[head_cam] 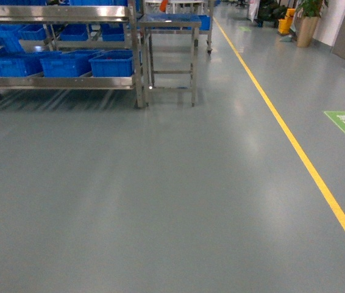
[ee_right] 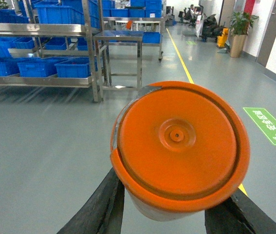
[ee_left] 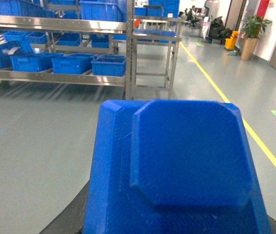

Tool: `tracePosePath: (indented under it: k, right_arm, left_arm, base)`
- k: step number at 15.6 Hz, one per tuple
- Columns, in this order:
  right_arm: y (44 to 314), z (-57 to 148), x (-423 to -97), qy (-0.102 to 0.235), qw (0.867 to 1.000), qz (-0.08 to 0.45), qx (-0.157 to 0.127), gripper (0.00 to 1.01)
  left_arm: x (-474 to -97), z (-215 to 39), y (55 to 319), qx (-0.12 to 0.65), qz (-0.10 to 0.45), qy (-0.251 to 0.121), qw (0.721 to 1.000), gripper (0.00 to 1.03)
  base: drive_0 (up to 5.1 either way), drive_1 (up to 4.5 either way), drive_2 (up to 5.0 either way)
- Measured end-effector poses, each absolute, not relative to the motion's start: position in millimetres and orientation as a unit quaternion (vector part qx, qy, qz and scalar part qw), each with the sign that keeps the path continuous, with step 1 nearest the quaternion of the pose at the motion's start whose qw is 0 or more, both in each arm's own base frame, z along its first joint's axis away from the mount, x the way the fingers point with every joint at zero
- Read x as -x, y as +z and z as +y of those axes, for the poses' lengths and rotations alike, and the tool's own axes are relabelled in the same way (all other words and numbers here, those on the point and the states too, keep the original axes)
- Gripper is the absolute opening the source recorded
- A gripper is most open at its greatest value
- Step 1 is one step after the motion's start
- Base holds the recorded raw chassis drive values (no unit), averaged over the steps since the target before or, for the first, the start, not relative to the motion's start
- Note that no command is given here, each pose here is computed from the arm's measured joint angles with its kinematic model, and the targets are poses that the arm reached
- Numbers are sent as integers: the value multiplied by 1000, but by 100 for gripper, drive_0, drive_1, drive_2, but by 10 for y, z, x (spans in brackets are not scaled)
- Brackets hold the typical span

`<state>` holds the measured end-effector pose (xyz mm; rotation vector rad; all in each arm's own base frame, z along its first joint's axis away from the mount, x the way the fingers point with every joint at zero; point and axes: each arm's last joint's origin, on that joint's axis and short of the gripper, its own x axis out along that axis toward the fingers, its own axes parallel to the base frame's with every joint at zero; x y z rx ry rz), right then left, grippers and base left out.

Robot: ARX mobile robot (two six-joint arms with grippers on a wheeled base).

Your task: Sort blue parts and orange caps into right shelf containers

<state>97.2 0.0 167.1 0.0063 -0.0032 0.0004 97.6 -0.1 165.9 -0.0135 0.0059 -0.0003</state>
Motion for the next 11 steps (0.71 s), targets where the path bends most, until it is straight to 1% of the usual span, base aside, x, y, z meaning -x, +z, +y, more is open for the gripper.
tracePosePath:
  k: [11]
  right_arm:
    - [1670, 0, -972, 0, 1000, -1, -3, 40]
  left_arm:
    - [-976, -1, 1664, 7, 0, 0, 1000, 42]
  base:
    - [-4, 420, -429]
